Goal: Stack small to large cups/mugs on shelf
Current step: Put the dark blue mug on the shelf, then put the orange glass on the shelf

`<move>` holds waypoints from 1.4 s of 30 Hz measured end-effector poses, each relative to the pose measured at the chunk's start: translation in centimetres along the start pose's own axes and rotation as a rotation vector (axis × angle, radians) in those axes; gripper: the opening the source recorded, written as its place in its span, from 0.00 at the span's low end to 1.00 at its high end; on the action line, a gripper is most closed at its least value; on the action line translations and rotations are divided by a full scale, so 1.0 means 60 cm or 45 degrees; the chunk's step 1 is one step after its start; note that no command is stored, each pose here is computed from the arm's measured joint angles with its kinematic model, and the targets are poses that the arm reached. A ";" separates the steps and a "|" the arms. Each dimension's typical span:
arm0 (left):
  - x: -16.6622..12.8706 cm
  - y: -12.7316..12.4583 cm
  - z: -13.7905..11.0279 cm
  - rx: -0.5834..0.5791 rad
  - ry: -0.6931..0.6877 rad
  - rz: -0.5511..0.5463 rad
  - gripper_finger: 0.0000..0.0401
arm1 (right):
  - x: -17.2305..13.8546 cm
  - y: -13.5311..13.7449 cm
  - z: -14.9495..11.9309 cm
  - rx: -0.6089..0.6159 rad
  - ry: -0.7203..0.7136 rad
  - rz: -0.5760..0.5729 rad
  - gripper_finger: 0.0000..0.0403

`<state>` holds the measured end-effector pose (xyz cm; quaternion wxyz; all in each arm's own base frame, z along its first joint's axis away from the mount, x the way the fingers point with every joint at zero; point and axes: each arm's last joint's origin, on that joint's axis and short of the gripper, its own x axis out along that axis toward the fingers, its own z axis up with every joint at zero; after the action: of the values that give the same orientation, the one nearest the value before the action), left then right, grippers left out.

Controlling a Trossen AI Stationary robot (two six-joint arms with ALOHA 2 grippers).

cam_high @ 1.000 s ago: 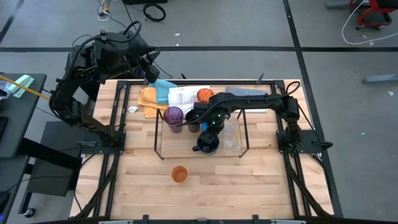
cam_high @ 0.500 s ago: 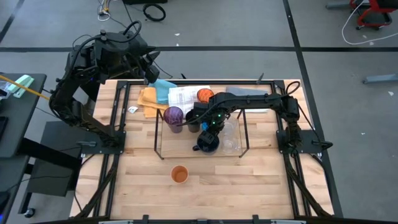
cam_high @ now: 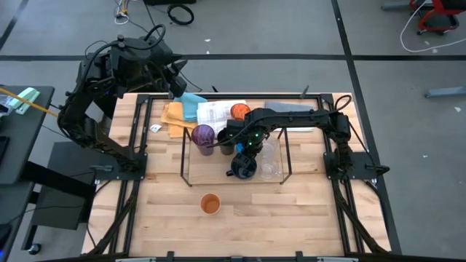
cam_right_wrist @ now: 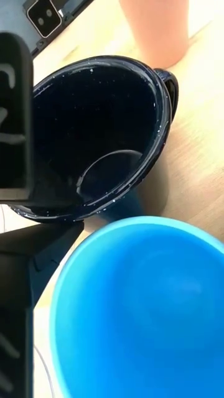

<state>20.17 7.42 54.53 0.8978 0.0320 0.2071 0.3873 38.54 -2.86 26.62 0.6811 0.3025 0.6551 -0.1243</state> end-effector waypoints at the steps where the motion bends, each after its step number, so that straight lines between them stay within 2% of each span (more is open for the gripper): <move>1: 0.000 0.000 0.000 0.000 0.000 0.000 0.27 | 0.000 0.000 0.000 0.000 0.002 0.003 0.13; 12: 0.000 0.000 0.000 0.001 0.001 0.000 0.27 | 0.000 0.000 0.000 -0.009 0.003 0.004 0.23; 20: 0.000 0.000 -0.002 0.006 0.011 0.000 0.27 | -0.006 -0.002 -0.007 -0.005 0.028 -0.011 0.24; 31: 0.000 0.000 -0.003 0.011 0.018 0.000 0.27 | -0.058 -0.012 -0.023 0.002 -0.065 0.044 0.25; 42: 0.000 0.000 -0.003 0.010 0.021 0.000 0.27 | -0.165 -0.038 -0.060 0.065 -0.365 0.166 0.25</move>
<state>20.10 7.40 54.37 0.8959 0.0322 0.2161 0.3868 33.23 -4.82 35.78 0.7662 0.3410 0.5268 -0.1383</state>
